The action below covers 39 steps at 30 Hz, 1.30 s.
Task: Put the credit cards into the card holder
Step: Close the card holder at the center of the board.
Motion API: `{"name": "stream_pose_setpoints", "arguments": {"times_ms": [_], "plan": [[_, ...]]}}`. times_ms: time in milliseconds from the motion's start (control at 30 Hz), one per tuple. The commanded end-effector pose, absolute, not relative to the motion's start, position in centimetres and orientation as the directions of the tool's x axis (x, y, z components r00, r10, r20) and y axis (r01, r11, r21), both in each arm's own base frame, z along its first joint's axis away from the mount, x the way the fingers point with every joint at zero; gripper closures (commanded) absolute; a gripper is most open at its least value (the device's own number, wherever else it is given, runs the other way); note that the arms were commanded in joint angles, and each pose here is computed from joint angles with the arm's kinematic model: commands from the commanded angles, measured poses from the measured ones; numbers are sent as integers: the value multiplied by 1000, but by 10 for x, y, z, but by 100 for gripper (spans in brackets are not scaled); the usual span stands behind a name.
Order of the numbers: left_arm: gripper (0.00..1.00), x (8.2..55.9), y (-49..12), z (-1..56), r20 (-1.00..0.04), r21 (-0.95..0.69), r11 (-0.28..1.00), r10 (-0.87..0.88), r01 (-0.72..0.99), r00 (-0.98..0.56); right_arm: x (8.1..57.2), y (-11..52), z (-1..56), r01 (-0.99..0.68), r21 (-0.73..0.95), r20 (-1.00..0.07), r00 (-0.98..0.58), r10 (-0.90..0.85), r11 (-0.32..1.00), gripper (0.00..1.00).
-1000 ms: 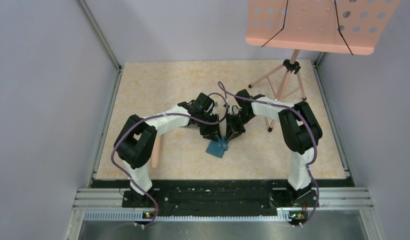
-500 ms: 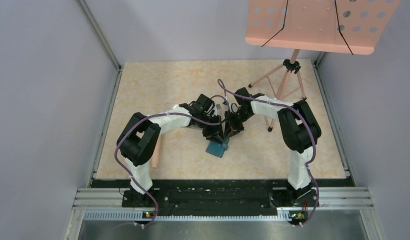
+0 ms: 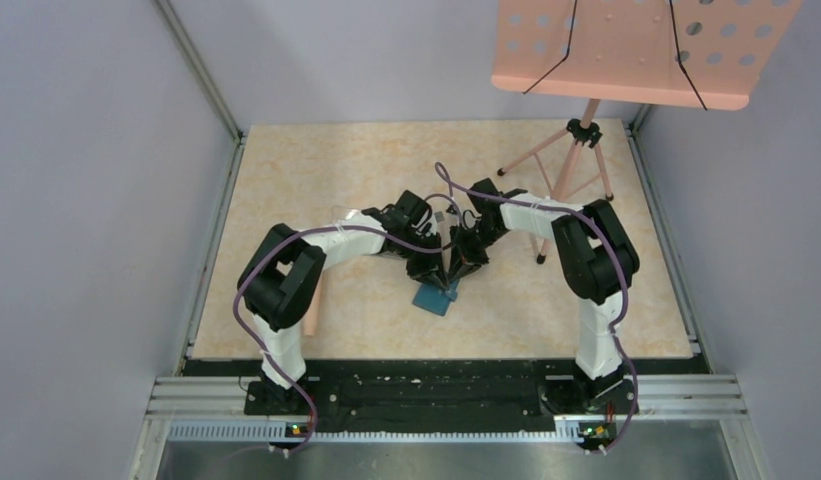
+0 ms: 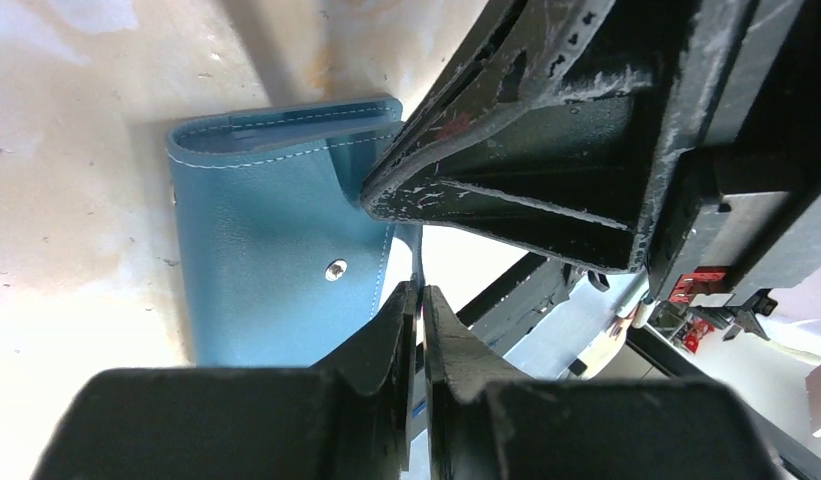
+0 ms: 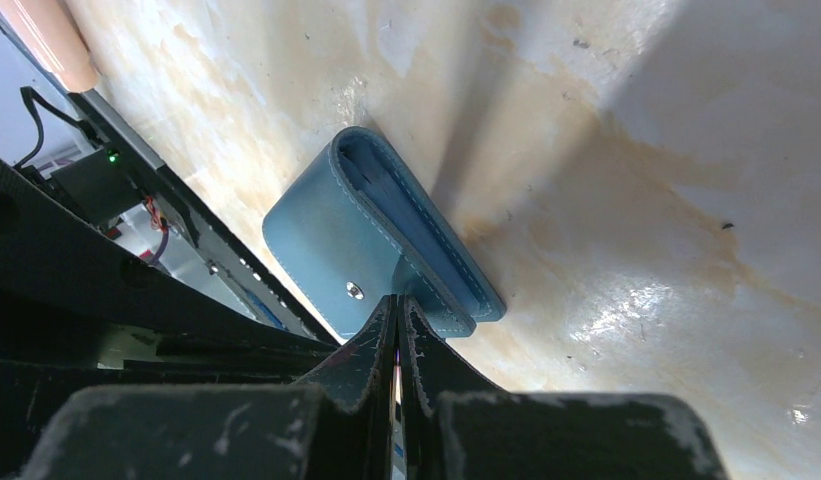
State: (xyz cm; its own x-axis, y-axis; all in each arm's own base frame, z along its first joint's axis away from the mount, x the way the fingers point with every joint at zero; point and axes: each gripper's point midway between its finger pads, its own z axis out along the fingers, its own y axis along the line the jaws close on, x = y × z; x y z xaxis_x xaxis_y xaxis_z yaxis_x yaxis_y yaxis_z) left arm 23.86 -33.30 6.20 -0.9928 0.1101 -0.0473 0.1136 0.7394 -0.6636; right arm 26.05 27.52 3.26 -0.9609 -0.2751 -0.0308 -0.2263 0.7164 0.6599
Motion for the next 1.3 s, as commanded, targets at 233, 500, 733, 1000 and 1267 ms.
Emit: {"name": "stream_pose_setpoints", "arguments": {"times_ms": [233,500,733,1000,1267], "plan": [[92,239,-340,64,-74,-666,728,153,163,-985,260,277,27,-242,652,-39,-957,-286,719,100],[100,248,-333,67,-119,-616,767,137,181,-983,260,276,28,-246,650,-44,-957,-287,719,100],[100,258,-325,66,-158,-561,805,124,192,-980,260,276,28,-246,651,-45,-957,-287,718,100],[100,258,-324,54,-129,-546,818,128,179,-983,260,276,28,-246,650,-44,-957,-288,719,100],[100,256,-323,45,-110,-536,827,128,167,-986,259,276,27,-244,651,-41,-957,-288,719,100]]}}
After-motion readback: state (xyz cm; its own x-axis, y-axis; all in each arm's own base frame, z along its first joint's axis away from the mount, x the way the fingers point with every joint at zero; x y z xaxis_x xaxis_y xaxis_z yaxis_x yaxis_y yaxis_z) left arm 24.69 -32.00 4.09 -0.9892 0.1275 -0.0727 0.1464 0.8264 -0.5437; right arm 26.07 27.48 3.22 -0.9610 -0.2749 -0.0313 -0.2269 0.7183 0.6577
